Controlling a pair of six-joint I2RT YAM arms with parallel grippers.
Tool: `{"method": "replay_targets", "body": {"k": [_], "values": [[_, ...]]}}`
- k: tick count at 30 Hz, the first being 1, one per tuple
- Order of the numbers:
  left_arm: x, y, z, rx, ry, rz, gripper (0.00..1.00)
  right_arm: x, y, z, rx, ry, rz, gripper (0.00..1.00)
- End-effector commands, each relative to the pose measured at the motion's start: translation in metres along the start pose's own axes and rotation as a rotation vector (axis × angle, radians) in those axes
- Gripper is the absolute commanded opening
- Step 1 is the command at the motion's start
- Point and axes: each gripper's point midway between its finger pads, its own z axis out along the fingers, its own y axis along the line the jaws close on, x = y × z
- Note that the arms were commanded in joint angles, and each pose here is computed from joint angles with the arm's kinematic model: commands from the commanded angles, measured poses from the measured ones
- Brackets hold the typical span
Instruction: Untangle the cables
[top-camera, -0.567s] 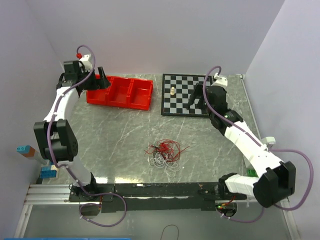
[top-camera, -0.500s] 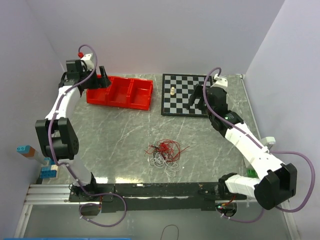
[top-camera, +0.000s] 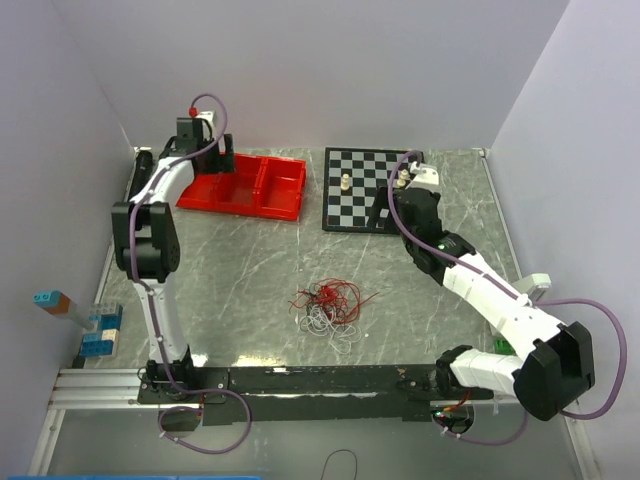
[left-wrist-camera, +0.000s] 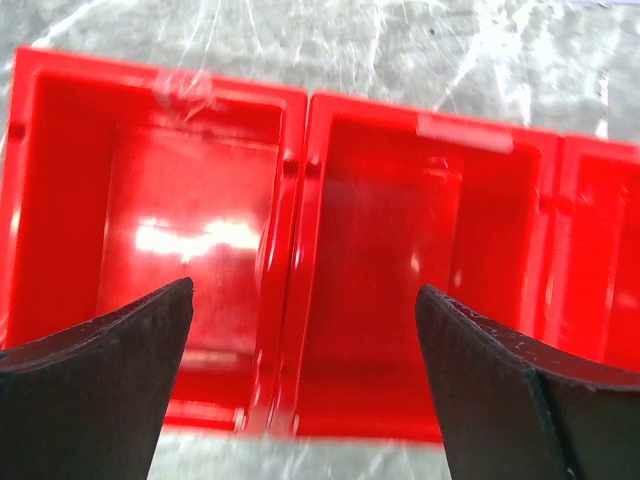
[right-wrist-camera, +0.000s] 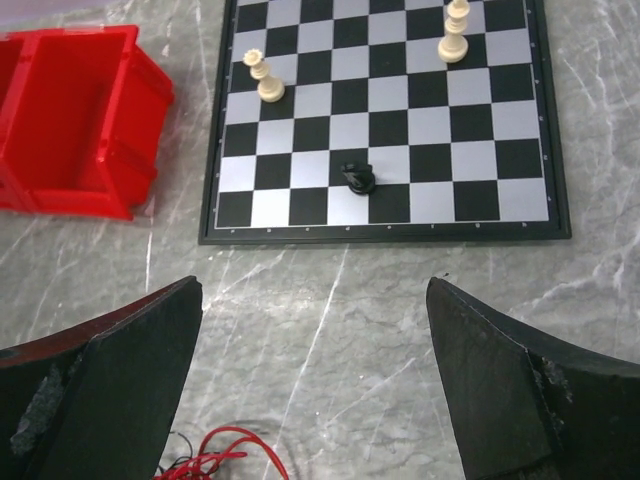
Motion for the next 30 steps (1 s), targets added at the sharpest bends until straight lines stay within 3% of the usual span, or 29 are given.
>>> {"method": "replay_targets", "body": {"k": [1, 5, 8, 11, 17, 21, 30], "values": [[-0.028, 0.004, 0.005, -0.06, -0.076, -0.007, 0.97, -0.022, 0.009, -0.014, -0.044, -0.085, 0.008, 0.99], [-0.014, 0.004, 0.013, -0.055, -0.043, 0.01, 0.98, -0.023, 0.011, -0.016, -0.056, -0.09, 0.004, 0.98], [0.001, 0.005, 0.017, -0.061, -0.021, 0.031, 0.87, -0.023, 0.012, -0.015, -0.057, -0.086, -0.002, 0.98], [0.021, 0.012, 0.023, -0.097, 0.017, 0.038, 0.68, -0.022, 0.013, -0.013, -0.062, -0.086, 0.003, 0.96], [0.047, 0.016, 0.026, -0.116, 0.066, 0.061, 0.22, -0.02, 0.018, -0.011, -0.083, -0.086, 0.017, 0.93], [0.062, 0.01, 0.011, -0.114, 0.096, 0.092, 0.02, -0.018, 0.017, -0.011, -0.079, -0.08, 0.019, 0.91], [0.122, 0.003, -0.057, -0.085, 0.16, 0.213, 0.01, 0.005, 0.013, -0.002, -0.043, -0.014, 0.03, 0.87]]}}
